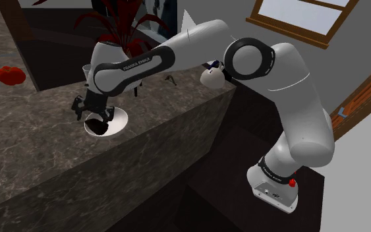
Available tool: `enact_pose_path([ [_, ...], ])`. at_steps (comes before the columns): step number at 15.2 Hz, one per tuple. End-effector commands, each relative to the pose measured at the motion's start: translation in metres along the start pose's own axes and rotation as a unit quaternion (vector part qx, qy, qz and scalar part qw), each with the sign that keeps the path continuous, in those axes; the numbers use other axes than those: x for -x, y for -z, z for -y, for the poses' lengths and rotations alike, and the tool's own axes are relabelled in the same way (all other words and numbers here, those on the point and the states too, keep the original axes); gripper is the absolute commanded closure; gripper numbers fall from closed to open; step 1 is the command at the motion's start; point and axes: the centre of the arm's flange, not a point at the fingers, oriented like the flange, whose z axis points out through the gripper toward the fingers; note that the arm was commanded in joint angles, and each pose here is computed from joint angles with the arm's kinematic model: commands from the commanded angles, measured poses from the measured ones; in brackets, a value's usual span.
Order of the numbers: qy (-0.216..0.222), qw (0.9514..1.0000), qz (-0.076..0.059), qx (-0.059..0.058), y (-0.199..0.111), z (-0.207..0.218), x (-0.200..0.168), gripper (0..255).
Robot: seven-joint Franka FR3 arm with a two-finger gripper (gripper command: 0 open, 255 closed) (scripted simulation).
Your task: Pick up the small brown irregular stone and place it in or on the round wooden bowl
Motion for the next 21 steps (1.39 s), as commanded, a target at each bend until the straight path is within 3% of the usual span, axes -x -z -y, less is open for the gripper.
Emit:
enact_pose_path([
  [1,-0.003,1.0000,0.000,0.005,-0.012,-0.006,-0.005,0],
  [7,-0.003,1.0000,0.000,0.006,-0.012,-0.006,-0.005,0],
  [8,-0.003,1.0000,0.000,0.005,-0.012,-0.008,-0.006,255],
  [18,-0.003,1.0000,0.000,0.006,-0.007,-0.005,-0.004,255],
  [19,-0.003,1.0000,-0.003,-0.001,-0.002,-0.003,-0.004,255],
  [20,-0.003,1.0000,-0.003,-0.001,-0.002,-0.003,-0.004,0],
  [21,-0.042,0.9980,-0.048,-0.002,0.000,-0.006,0.023,0],
])
